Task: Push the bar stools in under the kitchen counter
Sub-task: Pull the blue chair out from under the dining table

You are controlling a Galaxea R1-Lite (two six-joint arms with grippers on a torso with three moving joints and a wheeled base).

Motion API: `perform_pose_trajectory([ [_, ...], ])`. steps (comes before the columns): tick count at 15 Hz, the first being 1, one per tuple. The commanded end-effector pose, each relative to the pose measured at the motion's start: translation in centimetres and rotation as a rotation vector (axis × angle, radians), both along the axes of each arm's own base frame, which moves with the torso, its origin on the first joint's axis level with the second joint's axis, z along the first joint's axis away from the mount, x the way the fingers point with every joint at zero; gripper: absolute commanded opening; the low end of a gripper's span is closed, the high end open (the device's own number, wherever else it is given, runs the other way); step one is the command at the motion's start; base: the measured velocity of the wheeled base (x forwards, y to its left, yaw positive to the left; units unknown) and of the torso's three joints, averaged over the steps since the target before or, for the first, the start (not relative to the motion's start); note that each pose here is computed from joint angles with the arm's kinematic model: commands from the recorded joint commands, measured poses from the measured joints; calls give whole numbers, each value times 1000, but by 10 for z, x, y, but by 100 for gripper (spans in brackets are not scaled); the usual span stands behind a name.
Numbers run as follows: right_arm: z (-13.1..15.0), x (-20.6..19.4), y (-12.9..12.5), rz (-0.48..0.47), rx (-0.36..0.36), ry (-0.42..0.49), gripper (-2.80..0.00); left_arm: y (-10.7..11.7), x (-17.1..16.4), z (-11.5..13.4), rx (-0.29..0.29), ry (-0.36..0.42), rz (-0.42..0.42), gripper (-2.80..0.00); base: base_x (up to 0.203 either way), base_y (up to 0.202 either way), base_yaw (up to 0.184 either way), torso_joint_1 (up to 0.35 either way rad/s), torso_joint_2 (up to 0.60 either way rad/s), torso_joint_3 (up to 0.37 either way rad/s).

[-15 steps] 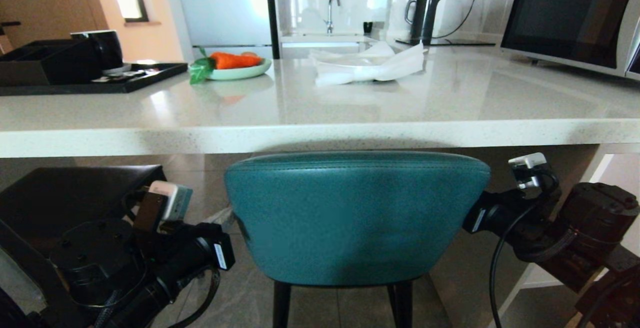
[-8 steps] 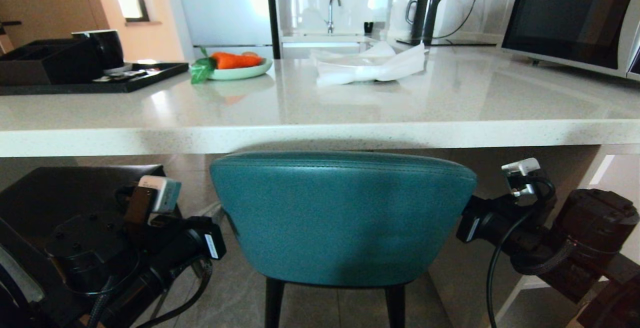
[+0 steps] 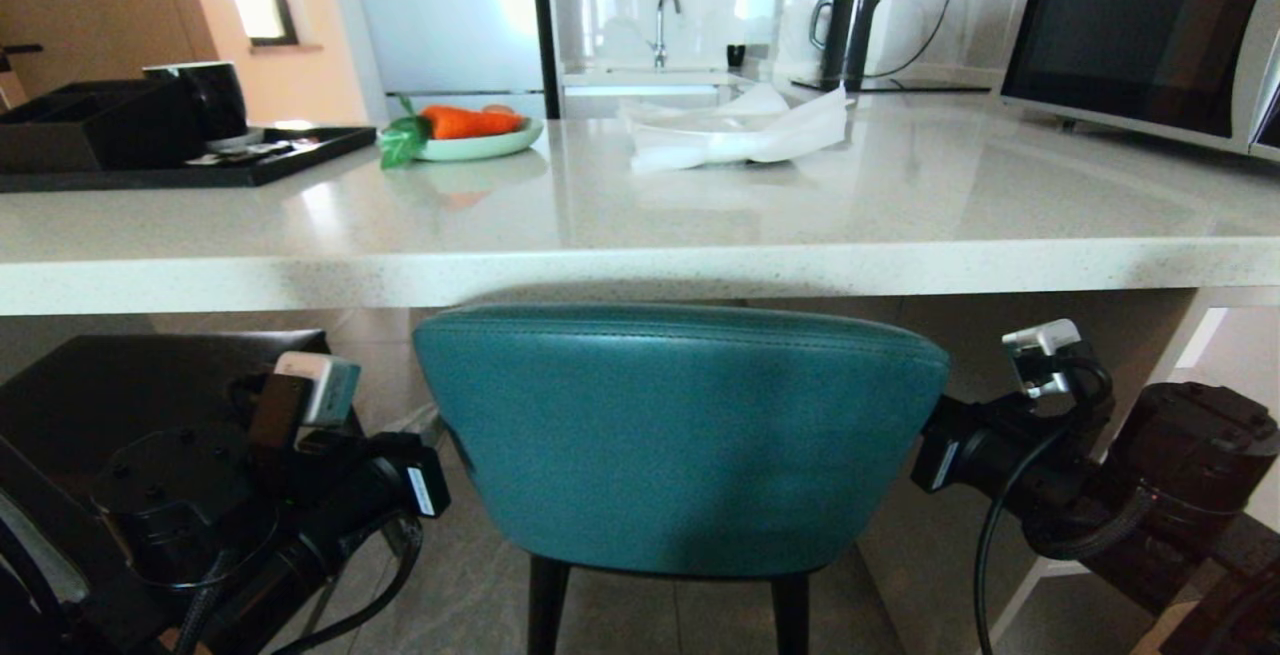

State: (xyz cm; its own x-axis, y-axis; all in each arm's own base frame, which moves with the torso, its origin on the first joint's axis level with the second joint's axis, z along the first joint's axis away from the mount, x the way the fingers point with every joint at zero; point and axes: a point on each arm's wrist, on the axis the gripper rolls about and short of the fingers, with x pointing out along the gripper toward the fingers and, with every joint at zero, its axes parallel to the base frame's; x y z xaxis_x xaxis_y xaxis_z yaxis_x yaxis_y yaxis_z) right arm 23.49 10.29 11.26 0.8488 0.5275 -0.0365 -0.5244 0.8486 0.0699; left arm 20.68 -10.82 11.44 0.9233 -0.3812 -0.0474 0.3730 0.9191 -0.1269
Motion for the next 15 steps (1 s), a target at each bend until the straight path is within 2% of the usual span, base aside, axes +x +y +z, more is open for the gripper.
perform_pose_trajectory([
  [1, 0, 1, 0, -2, 2, -5, -280, 0, 0, -2, 6, 10, 1, -280, 0, 0, 0, 0, 0, 0],
  [3, 0, 1, 0, -2, 2, -5, -280, -1, 0, -2, 6, 8, -1, -280, -58, 0, 3, 7, 0, -1],
  [10, -2, 3, 0, -7, 1, 3, -280, 0, 0, -2, 7, 9, 5, -280, -191, 0, -2, -2, 1, 4],
  [13, -3, 5, -4, -22, 0, 4, -280, 22, 13, -6, 9, 26, 95, -280, -80, 0, -3, -3, 3, 0],
  [15, -4, 5, -5, -26, -1, 7, -280, 47, 26, -13, 5, 56, 76, -280, 0, 0, 0, 0, 0, 0],
])
